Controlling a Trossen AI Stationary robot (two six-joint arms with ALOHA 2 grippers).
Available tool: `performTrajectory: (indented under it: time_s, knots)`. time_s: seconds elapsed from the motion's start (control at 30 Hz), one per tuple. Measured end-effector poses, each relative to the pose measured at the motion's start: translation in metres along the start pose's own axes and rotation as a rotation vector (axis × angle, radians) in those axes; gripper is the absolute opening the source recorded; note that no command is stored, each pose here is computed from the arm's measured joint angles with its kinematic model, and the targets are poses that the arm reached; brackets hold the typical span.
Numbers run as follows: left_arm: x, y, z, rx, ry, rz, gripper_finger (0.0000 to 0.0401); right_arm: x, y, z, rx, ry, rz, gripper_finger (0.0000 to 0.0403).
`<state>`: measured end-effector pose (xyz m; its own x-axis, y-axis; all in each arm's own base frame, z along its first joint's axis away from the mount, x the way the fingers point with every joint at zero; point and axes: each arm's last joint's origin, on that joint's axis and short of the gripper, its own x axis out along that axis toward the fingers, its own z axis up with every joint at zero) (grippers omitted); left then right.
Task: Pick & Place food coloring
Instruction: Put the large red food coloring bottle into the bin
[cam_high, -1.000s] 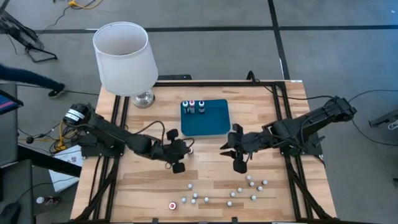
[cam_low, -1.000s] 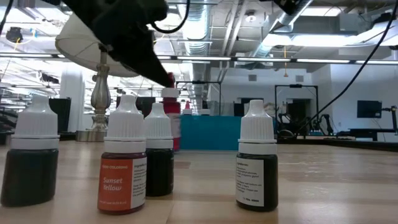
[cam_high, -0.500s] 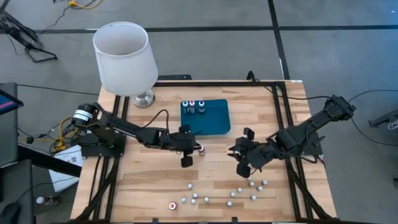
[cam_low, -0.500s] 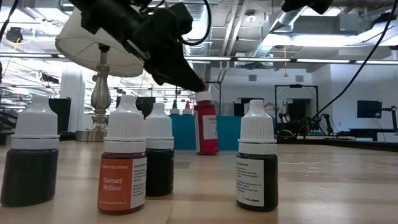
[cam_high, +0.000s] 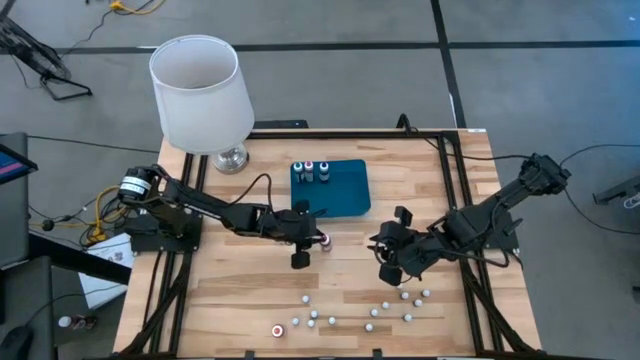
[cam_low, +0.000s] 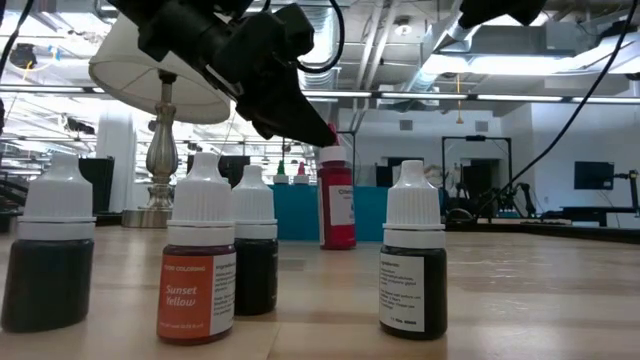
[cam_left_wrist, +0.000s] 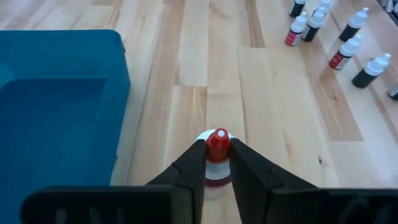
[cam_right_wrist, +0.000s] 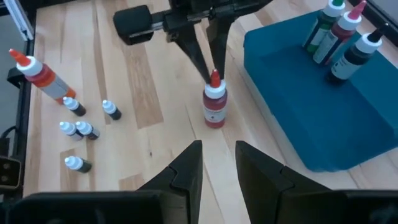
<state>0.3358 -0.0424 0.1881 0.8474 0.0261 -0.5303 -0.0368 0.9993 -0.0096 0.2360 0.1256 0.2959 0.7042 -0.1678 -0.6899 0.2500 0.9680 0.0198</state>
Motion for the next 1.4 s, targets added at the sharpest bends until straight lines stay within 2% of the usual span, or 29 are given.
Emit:
performTrajectory:
  time_s: [0.3,0.53,0.7,0.8,1.1,1.4]
  knots:
    - [0.000,0.000,0.003,-0.022,-0.031,-0.009,0.0122,0.021,0.006,-0.004,-0.023,0.046,-0.037,0.0086]
    - [-0.010,-0.001,0.013,-0.068,-0.073,-0.065,0.0137,0.032,0.011,-0.006,-0.042,0.030,-0.083,0.0086]
    - [-0.039,0.000,0.032,-0.077,-0.147,-0.098,0.0137,0.034,0.010,-0.002,-0.062,-0.062,-0.093,0.0086]
    - [-0.061,0.002,0.041,-0.079,-0.167,-0.108,0.0137,0.039,0.003,-0.002,-0.020,-0.127,-0.050,0.0086]
    - [-0.131,0.000,0.058,-0.134,-0.250,-0.196,0.0137,0.054,-0.008,-0.003,0.043,-0.318,0.197,0.0086]
    - [-0.178,-0.010,0.064,-0.190,-0.340,-0.285,0.0137,0.060,-0.021,0.010,0.109,-0.394,0.218,0.0086]
